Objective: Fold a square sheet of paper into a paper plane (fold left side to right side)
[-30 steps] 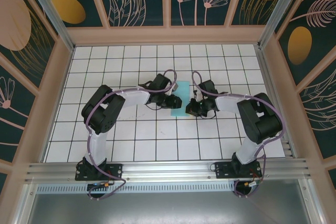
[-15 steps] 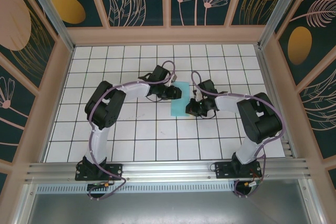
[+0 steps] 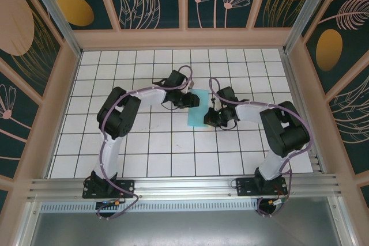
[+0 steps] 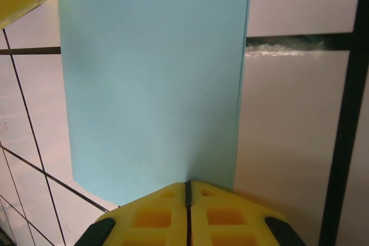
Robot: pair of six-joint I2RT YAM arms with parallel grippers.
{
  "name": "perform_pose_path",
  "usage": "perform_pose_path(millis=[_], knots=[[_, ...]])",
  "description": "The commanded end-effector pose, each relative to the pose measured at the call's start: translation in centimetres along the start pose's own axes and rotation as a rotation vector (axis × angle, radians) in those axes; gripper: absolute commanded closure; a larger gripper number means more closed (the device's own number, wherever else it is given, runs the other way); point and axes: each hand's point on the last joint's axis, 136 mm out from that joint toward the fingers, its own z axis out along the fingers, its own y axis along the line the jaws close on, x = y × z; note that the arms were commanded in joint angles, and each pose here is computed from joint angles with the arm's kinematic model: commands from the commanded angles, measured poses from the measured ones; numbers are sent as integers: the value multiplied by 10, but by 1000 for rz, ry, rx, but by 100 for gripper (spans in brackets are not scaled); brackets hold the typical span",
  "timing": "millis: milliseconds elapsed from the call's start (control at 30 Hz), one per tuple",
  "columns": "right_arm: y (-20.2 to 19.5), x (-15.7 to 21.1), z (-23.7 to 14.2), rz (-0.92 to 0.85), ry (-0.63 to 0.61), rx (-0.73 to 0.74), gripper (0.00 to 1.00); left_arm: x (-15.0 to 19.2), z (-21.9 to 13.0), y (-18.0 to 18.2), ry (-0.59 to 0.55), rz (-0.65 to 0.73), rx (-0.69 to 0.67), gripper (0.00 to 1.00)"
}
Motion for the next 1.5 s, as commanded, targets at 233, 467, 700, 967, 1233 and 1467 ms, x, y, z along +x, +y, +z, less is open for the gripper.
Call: perform_pose_path(millis=[233,467,700,967,1233,1467], knots=[[-48,31,11,51,97,189,91,-47,8,31,-82,-42,-73,53],[-48,32,13,50,100,187,91,-59,16,25,-81,-44,-41,51],[-46,31,12,45,99,185,91,-63,18,25,-85,-37,-37,50],[-46,31,12,44,101,192,91,-78,28,34,-95,-33,-72,50],[-46,30,12,41,105,190,91,-93,28,43,-117,-48,-78,50],[-42,28,11,15,107,181,91,-113,-5,33,-173,-30,-56,49]])
